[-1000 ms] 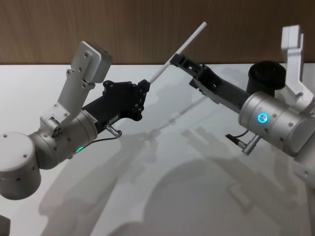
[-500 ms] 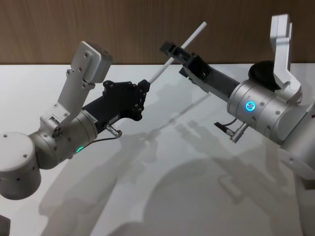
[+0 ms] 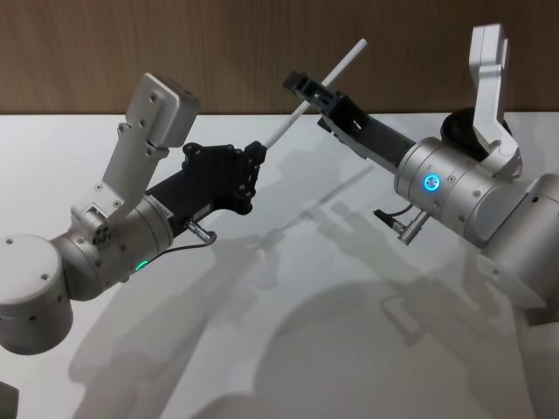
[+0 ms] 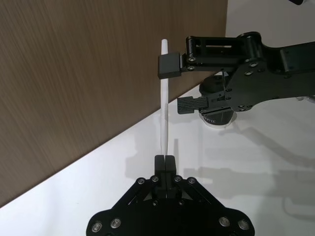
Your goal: Pick up the straw with one hand, pass it to the other hand, and insert it into the cup.
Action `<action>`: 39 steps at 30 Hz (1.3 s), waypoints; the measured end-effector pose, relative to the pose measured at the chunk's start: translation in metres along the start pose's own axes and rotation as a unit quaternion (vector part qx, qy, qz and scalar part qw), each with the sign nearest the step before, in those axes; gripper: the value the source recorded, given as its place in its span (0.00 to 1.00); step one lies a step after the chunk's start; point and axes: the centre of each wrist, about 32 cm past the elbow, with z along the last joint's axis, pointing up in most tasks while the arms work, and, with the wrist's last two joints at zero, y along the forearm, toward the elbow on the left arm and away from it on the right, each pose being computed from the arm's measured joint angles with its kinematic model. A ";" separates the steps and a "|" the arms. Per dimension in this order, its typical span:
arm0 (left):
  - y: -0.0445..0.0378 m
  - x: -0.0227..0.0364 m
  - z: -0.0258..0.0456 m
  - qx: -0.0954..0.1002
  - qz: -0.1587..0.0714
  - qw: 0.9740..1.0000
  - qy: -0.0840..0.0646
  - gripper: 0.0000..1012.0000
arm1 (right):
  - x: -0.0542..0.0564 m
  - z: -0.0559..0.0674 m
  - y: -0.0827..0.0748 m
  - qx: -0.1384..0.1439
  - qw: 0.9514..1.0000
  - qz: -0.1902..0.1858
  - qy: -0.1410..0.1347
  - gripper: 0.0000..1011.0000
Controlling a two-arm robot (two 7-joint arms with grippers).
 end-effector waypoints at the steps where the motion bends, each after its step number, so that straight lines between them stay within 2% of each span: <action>1: 0.0000 0.0000 0.0000 0.000 0.000 1.000 0.000 0.00 | 0.002 0.000 0.001 0.001 1.000 -0.002 -0.001 0.99; 15: 0.0000 0.0000 0.0000 0.000 0.000 1.000 0.000 0.01 | 0.016 0.001 0.013 0.010 1.000 -0.011 -0.013 0.99; 27: 0.0000 0.0000 0.0000 0.000 0.000 1.000 0.000 0.00 | 0.021 0.003 0.020 0.014 1.000 -0.009 -0.016 0.99; 34: 0.0000 0.0000 0.0000 0.000 0.000 1.000 0.000 0.01 | 0.022 0.004 0.022 0.015 1.000 -0.009 -0.016 0.85; 35: 0.0000 0.0000 0.0000 0.000 0.000 1.000 0.000 0.00 | 0.022 0.004 0.023 0.016 1.000 -0.008 -0.016 0.79; 39: 0.0000 0.0000 0.0000 0.000 0.000 1.000 0.000 0.01 | 0.023 0.004 0.023 0.016 1.000 -0.008 -0.016 0.68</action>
